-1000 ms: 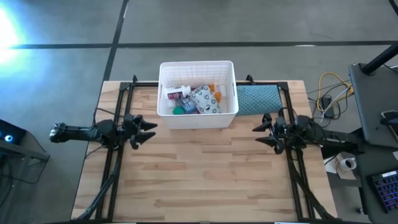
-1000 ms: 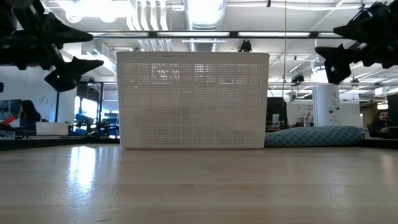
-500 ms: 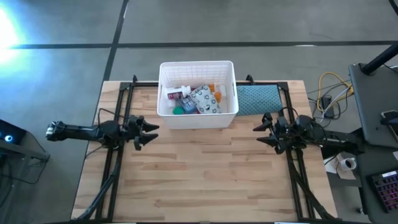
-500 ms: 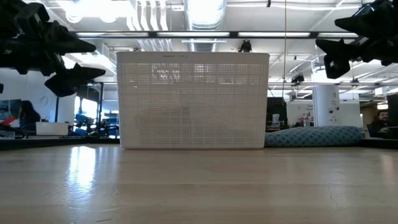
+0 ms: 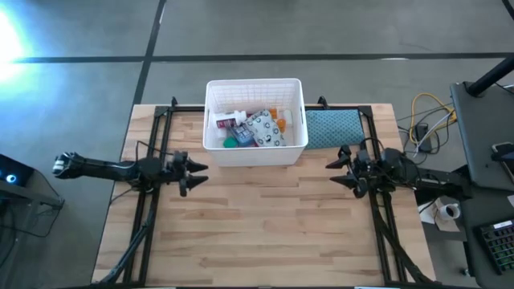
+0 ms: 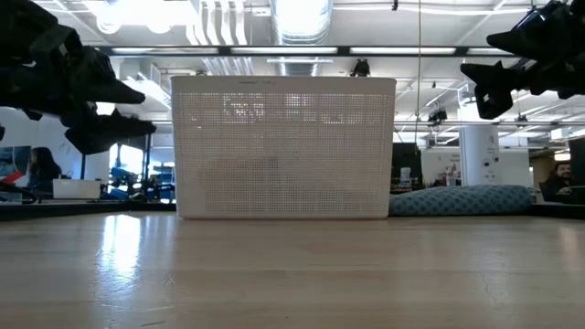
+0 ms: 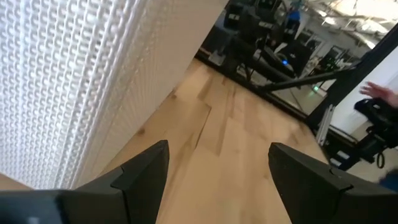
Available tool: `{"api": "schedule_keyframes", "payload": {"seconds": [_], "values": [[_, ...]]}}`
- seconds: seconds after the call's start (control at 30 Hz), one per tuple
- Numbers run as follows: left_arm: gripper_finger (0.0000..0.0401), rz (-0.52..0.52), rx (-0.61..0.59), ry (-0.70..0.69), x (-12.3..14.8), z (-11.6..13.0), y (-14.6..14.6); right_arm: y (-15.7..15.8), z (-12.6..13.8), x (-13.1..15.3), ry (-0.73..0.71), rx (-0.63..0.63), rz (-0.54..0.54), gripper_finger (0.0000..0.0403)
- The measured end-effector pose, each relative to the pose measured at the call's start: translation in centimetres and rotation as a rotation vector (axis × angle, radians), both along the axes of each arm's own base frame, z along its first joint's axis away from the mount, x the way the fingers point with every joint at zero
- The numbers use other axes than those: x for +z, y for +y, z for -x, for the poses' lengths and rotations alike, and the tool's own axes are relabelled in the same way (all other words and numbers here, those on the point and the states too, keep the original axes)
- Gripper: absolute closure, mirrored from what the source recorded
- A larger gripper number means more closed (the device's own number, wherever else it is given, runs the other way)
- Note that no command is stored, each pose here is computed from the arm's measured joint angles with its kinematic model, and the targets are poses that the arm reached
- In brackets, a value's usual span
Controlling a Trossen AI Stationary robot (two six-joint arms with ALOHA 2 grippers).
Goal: Pick & place medical supplies in basket/bin
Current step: Return to Home Position
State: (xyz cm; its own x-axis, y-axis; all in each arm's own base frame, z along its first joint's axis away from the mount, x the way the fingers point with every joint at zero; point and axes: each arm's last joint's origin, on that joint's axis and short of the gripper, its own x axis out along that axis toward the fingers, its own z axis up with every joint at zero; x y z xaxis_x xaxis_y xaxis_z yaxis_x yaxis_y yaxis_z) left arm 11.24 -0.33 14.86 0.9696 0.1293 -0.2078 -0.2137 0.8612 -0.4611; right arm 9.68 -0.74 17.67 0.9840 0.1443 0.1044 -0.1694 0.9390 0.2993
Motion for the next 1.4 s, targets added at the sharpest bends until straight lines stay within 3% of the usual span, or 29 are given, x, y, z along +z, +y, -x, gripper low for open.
{"api": "schedule_keyframes", "payload": {"seconds": [0.7, 0.93, 1.4], "values": [[0.0146, -0.013, 0.0, 0.151, -1.4, -0.6, 0.0, 0.0, -0.1, -0.1, 0.012, 0.001, -0.002, 0.0183], [0.0146, -0.015, 0.0, 0.175, -1.7, -0.6, -0.1, 0.9, -0.1, -0.1, 0.012, 0.095, -0.001, 0.0183], [0.0146, -0.015, 0.0, 0.183, -1.8, -0.7, -0.1, 1.0, -0.1, -0.1, 0.012, 0.101, -0.001, 0.0183]]}}
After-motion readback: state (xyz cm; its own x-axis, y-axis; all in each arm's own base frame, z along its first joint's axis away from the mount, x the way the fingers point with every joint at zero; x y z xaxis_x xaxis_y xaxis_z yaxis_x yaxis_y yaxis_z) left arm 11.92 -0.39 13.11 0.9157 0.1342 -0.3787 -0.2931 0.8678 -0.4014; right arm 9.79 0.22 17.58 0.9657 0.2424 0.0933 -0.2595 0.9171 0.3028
